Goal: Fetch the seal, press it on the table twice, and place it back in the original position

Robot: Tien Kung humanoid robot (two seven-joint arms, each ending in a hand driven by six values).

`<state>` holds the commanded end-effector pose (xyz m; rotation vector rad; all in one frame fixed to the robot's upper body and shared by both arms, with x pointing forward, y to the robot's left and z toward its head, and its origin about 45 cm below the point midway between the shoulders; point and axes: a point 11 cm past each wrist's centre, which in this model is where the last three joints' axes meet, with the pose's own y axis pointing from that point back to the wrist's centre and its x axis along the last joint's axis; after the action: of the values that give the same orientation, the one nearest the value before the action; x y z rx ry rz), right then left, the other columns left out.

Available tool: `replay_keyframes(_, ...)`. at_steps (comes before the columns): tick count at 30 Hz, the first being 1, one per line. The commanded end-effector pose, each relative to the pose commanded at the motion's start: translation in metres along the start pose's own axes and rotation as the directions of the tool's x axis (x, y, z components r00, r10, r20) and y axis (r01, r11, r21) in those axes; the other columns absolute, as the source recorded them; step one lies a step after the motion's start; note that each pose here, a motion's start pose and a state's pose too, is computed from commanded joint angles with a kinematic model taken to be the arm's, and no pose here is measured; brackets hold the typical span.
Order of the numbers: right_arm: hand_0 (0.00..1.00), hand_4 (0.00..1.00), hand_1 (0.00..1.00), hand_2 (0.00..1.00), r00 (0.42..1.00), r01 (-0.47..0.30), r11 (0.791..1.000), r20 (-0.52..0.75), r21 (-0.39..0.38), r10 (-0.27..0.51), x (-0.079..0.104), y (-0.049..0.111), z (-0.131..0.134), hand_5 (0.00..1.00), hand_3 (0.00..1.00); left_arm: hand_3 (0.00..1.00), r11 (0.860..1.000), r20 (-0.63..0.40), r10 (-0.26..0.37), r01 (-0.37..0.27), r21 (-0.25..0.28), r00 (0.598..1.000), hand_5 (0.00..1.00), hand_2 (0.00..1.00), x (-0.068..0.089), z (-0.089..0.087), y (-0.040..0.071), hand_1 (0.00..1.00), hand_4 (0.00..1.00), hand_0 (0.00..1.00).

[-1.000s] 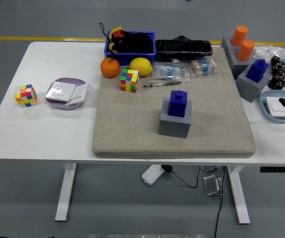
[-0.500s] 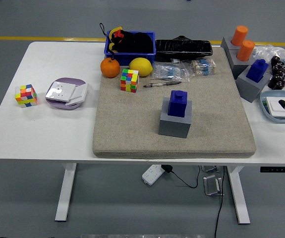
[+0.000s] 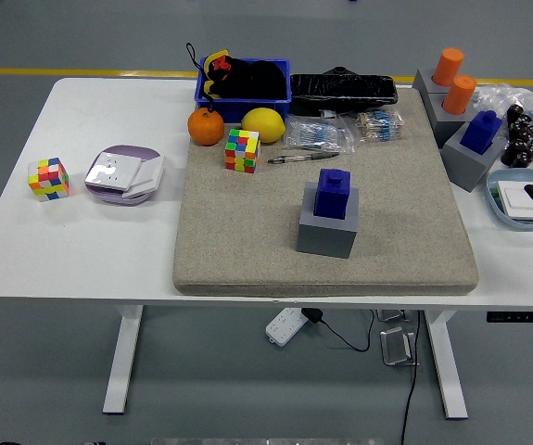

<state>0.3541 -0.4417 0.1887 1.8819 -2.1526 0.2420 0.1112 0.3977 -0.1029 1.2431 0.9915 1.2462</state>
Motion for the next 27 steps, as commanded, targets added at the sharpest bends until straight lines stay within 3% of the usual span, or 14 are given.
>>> replay_keyframes(27, 0.736, 0.868, 0.638, 0.610, 1.000, 0.004, 1.000, 0.003, 0.003, -0.004, -0.0018, -0.0014, -0.0019, 0.097, 0.607, 0.835, 1.000, -0.002, -0.004, 0.004, -0.005, 1.000, 0.434, 0.790, -0.0010, 0.0026, 0.0000, 0.816, 0.815, 0.820)
